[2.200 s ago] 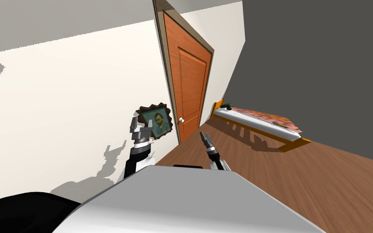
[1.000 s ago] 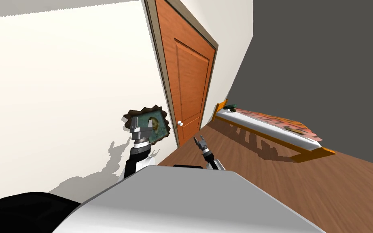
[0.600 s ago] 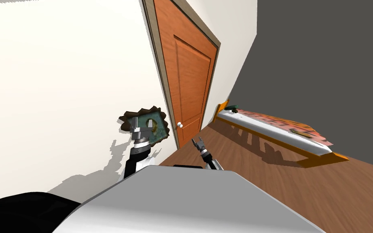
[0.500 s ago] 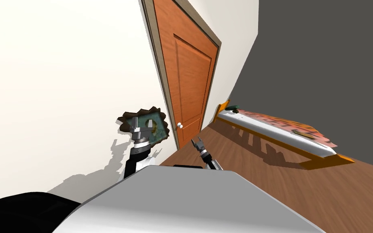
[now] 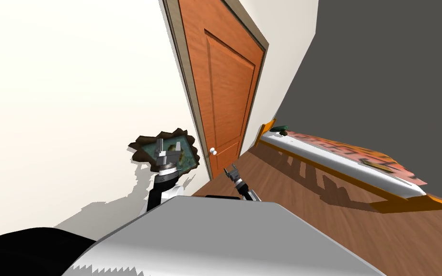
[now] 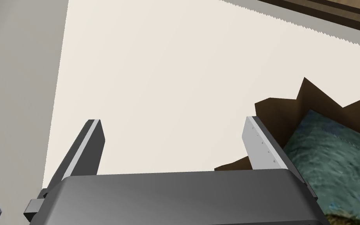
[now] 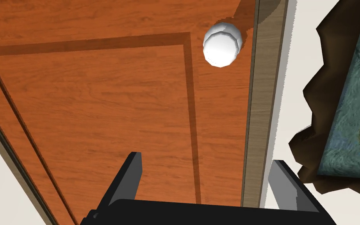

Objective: Pull the door open

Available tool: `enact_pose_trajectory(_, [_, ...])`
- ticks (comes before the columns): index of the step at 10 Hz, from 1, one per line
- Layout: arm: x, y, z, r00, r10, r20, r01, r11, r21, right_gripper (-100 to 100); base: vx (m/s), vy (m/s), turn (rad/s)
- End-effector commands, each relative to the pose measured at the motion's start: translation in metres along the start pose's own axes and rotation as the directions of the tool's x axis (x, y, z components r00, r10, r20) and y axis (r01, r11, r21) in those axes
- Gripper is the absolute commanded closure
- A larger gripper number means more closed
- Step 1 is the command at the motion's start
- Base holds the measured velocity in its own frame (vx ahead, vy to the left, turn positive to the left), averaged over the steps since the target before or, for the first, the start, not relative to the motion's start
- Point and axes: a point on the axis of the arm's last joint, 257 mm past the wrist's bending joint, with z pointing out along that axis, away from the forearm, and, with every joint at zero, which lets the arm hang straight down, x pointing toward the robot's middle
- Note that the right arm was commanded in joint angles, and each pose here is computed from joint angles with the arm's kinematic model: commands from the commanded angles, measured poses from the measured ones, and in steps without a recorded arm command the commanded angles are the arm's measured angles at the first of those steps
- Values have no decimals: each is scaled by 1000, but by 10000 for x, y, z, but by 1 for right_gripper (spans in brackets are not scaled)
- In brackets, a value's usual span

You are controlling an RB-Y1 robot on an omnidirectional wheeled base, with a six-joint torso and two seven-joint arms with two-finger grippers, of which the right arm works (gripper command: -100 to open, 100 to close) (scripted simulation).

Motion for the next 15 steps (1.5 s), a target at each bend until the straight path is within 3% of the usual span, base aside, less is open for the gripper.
enact_pose_trajectory(1, [75,56,17,1000,-25,-15,25,1000,-17,-100,133,2,55])
enact_pose_trajectory(7, [343,377,54,992,-108,-61,102,991,-90,-100,154,30,84])
enact_pose_trajectory(11, [326,151,19,991,-114,-63,111,993,-51,-100,-71,-48,85])
enact_pose_trajectory(15, [287,-254,-74,988,-135,-71,137,990,23,-100,-171,-79,209])
